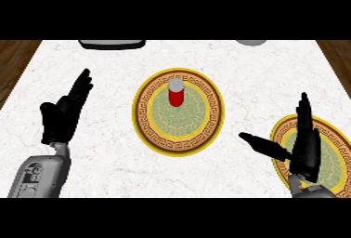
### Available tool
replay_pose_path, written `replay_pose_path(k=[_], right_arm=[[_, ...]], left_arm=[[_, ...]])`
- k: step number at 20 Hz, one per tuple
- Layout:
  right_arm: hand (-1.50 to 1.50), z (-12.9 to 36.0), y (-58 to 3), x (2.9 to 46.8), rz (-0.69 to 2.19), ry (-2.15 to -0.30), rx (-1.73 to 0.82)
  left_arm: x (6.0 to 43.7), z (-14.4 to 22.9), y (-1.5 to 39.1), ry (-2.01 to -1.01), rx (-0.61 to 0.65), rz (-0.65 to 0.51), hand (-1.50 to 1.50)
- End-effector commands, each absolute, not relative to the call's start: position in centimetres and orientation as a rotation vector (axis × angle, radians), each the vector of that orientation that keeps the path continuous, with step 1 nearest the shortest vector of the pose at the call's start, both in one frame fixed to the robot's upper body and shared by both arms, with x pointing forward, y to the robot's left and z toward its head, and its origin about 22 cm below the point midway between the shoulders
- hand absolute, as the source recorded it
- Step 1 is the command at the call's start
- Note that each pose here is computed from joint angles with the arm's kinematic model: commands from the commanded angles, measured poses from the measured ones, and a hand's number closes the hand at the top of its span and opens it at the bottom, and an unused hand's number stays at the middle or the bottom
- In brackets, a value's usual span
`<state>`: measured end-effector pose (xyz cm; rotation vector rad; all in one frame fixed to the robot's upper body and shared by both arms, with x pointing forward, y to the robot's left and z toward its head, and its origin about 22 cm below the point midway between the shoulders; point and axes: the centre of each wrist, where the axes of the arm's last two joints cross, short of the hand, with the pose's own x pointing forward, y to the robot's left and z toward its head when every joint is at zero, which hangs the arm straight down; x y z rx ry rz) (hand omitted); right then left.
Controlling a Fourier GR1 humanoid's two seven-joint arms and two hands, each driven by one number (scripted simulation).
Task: Pick the can from the plate and place it in the plate
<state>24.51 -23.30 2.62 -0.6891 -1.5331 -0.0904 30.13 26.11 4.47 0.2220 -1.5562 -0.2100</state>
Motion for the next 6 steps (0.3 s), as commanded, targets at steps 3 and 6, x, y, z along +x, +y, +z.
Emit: replay_pose_path(k=[3, 6], right_arm=[[-1.50, 0.8, -27.2, 23.5, -0.125, -1.557, -0.668], [-1.50, 0.9, -29.2, 20.8, -0.102, -1.545, -0.673]], left_arm=[[28.7, 4.5, 25.4, -1.552, 0.211, -0.216, 0.00], [31.1, 2.9, 25.4, -1.551, 0.225, -0.206, 0.00]])
